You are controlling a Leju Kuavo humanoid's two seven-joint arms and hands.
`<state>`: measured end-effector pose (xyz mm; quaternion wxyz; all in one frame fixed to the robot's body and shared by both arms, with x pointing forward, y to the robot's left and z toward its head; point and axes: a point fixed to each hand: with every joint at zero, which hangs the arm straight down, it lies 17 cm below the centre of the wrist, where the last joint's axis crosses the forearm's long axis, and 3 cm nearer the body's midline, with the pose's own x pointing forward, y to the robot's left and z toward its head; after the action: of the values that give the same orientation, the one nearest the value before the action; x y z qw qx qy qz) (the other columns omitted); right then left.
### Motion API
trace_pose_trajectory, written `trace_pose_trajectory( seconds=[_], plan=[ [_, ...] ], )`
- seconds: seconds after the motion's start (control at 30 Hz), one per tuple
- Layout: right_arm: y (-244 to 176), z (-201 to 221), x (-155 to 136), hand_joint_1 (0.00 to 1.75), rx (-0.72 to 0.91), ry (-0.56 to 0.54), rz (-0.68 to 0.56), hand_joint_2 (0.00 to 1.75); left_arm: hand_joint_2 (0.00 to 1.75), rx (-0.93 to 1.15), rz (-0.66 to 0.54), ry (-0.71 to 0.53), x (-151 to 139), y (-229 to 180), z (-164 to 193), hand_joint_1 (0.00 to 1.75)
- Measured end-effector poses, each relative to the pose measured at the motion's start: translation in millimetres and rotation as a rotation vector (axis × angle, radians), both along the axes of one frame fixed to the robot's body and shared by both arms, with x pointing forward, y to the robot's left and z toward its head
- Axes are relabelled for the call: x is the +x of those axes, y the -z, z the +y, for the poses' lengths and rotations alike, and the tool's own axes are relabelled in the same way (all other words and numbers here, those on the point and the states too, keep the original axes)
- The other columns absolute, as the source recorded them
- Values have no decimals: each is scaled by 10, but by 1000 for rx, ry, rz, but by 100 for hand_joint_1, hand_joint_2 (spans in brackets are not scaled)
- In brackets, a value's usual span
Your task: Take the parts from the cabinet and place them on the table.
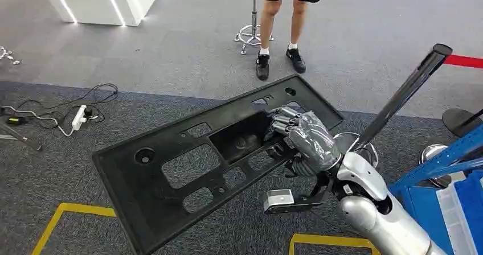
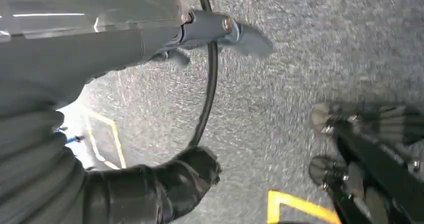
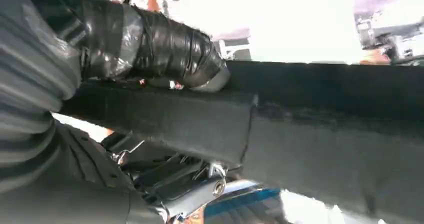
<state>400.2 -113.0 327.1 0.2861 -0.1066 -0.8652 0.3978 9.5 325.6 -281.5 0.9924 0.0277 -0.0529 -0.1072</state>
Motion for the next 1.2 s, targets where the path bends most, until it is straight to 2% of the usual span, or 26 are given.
trace_pose_trajectory(
  seconds=[0.6, 0.77, 0.9, 1.2],
  plan=[
    [-18, -286, 46, 175, -20, 26, 1, 175, 175, -9, -23, -2, 78, -6, -24, 0],
    [17, -367, 48, 175, -28, 61, 1, 175, 175, -28, -34, 9, 83, 9, -347, 0],
    [8, -365, 37, 175, -37, 56, 0, 175, 175, -62, -43, 10, 41, 2, -467, 0],
    [-15, -362, 43, 175, -41, 52, -1, 175, 175, -65, -48, 11, 62, -1, -461, 0]
  ],
)
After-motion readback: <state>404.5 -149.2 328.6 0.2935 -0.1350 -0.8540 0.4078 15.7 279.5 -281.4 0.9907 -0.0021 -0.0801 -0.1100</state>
